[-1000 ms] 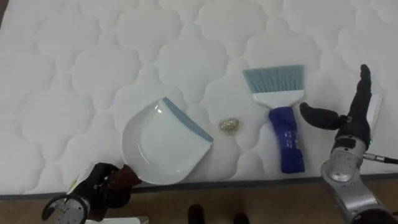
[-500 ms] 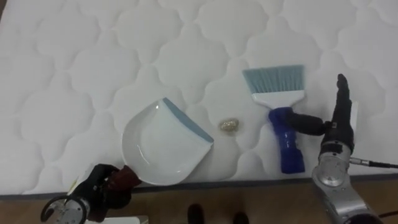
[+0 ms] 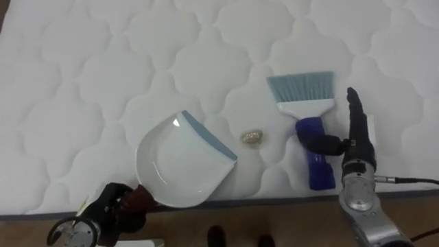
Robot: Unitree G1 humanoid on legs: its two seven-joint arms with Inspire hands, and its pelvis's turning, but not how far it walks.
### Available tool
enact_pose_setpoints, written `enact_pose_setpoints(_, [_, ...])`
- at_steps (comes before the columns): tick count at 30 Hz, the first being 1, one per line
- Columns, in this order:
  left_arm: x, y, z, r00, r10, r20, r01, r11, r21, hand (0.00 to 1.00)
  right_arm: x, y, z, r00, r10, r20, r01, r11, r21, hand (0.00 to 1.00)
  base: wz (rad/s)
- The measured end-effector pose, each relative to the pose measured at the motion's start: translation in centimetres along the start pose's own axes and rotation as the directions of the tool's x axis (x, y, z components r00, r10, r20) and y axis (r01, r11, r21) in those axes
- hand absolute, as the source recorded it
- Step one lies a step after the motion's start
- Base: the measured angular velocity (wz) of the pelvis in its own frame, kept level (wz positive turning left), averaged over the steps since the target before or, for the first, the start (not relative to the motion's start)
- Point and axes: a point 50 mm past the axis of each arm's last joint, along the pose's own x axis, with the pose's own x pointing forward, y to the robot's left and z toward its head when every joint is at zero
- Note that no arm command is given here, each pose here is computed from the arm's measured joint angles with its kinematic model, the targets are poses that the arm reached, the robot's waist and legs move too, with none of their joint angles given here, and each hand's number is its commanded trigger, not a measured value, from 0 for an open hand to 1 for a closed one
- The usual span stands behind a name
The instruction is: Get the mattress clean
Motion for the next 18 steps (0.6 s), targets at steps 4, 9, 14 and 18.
enact_pose_setpoints(4, [0.0,0.0,0.0,1.000,-0.002,0.000,0.002,1.000,0.000,1.00,-0.2,0.0,-0.2,1.000,0.014,-0.004,-0.014,1.000,-0.010,0.00,0.00])
enact_pose_setpoints(9, [0.0,-0.2,-0.2,1.000,-0.008,-0.009,0.008,1.000,-0.002,1.00,-1.0,-0.1,-1.5,0.998,0.032,-0.045,-0.033,0.999,-0.025,0.00,0.00])
enact_pose_setpoints(14, [-0.2,-0.5,-0.4,1.000,-0.013,-0.010,0.013,1.000,-0.007,1.00,-1.8,-0.6,-3.8,0.990,0.026,-0.135,-0.039,0.995,-0.089,0.00,0.00])
enact_pose_setpoints(18, [-0.4,-0.7,-0.7,1.000,-0.015,-0.016,0.014,1.000,-0.009,1.00,-3.0,-1.2,-5.6,0.979,0.017,-0.202,-0.045,0.990,-0.131,0.00,0.00])
